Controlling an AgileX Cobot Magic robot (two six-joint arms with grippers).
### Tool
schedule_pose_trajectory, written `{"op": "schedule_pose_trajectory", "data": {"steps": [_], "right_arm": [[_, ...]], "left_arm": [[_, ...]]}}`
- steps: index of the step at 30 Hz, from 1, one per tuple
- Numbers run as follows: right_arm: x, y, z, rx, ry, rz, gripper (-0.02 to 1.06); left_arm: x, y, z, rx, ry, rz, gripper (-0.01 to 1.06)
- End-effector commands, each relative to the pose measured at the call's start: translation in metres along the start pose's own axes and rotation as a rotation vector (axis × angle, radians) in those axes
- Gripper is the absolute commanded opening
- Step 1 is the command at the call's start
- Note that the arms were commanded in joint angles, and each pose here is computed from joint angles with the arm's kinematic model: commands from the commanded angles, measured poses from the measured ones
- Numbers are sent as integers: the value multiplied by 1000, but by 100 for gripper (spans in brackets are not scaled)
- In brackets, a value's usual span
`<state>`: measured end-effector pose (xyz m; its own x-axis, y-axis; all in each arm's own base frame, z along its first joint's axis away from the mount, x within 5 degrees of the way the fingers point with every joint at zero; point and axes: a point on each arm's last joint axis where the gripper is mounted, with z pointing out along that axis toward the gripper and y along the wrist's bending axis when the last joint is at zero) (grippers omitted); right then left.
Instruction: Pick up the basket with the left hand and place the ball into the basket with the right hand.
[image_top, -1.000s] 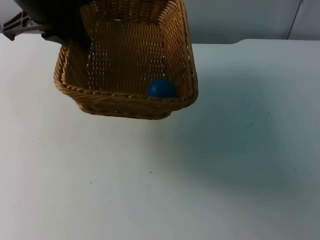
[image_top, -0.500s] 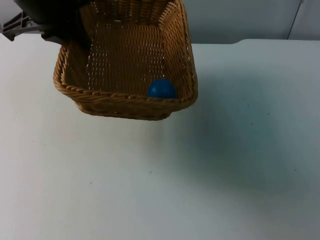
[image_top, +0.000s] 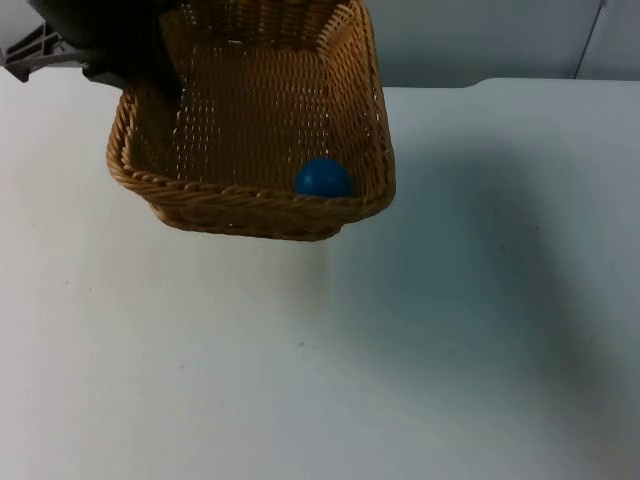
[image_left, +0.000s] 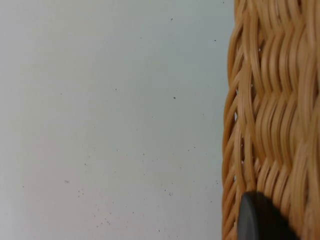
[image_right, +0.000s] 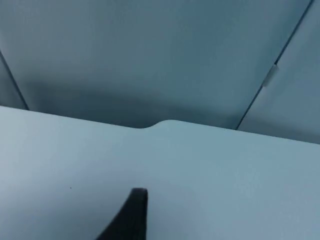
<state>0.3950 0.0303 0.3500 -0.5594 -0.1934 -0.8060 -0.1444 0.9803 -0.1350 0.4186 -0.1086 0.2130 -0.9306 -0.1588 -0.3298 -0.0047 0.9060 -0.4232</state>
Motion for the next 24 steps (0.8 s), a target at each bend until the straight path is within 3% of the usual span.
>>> {"op": "schedule_pose_trajectory", "data": {"steps": [1,13,24], "right_arm": [[-3,-1,-9,-2,4,0,105],[3,-2,-83,5,-21,16,105],[80,8,-136,0,12,85,105]], "left_arm": [[0,-4,-2,20,-10,-18,0],[0,-4,-2,20,-1,-11,0],[1,-3,0,18,5,-13,0]]}}
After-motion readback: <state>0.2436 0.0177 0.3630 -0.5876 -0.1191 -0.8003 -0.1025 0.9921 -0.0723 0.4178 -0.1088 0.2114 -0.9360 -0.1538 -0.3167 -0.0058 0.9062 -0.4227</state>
